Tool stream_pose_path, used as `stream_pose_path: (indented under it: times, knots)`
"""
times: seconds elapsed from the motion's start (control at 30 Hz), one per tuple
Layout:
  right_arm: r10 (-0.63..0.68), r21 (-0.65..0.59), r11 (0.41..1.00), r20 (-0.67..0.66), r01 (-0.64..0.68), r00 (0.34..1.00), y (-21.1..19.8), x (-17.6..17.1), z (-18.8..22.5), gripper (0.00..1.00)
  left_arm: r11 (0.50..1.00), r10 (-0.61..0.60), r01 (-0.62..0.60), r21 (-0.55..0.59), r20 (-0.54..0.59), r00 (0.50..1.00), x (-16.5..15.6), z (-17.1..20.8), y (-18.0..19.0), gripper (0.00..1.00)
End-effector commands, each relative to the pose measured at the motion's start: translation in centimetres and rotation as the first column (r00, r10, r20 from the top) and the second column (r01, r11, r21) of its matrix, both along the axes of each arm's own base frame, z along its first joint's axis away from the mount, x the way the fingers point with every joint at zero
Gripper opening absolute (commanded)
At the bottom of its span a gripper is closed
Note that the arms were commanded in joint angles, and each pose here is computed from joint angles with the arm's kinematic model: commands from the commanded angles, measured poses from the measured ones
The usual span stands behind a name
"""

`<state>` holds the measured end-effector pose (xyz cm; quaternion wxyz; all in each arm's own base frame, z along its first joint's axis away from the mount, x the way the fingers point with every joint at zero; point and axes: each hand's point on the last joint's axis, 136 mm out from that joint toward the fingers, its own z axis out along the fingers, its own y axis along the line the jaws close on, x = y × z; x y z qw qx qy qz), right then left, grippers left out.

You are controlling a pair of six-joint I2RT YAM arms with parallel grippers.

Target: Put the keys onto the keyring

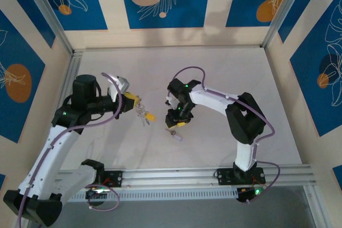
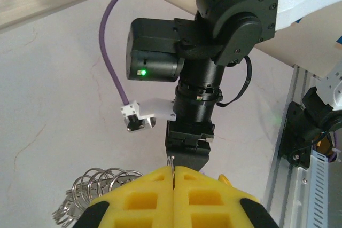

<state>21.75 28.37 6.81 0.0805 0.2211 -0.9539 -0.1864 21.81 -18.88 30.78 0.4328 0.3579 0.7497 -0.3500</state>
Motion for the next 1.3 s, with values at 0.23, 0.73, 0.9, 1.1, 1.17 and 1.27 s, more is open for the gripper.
stream_pose_path:
  times: [0.23,0.73,0.9,1.1,1.17,1.27]
  knots:
    - [0.127,-0.198,0.969,-0.103,-0.145,0.987,-1.0,-1.8,-0.5,0.43,0.999,0.014,-0.012,-0.032,0.085,0.996,-0.3,1.4,0.4,0.00]
    - [0.169,-0.232,0.952,-0.147,-0.200,0.975,0.2,-1.4,-3.2,0.30,0.999,0.027,-0.023,-0.035,0.115,0.993,-0.6,1.8,0.6,0.00]
    - [0.176,-0.234,0.948,-0.171,-0.214,0.969,0.2,-1.8,-4.0,0.27,0.999,0.029,-0.025,-0.033,0.119,0.992,-0.6,1.8,0.7,0.00]
    - [0.191,-0.231,0.945,-0.184,-0.231,0.964,0.4,-2.1,-4.5,0.25,0.999,0.035,-0.031,-0.031,0.126,0.991,-0.6,1.9,0.8,0.00]
    - [0.194,-0.231,0.944,-0.188,-0.235,0.963,0.4,-2.0,-4.7,0.24,0.999,0.037,-0.033,-0.029,0.131,0.991,-0.6,1.9,0.8,0.00]
    - [0.199,-0.231,0.943,-0.195,-0.242,0.960,0.5,-2.1,-5.0,0.21,0.999,0.041,-0.038,-0.026,0.135,0.990,-0.7,2.0,1.0,0.00]
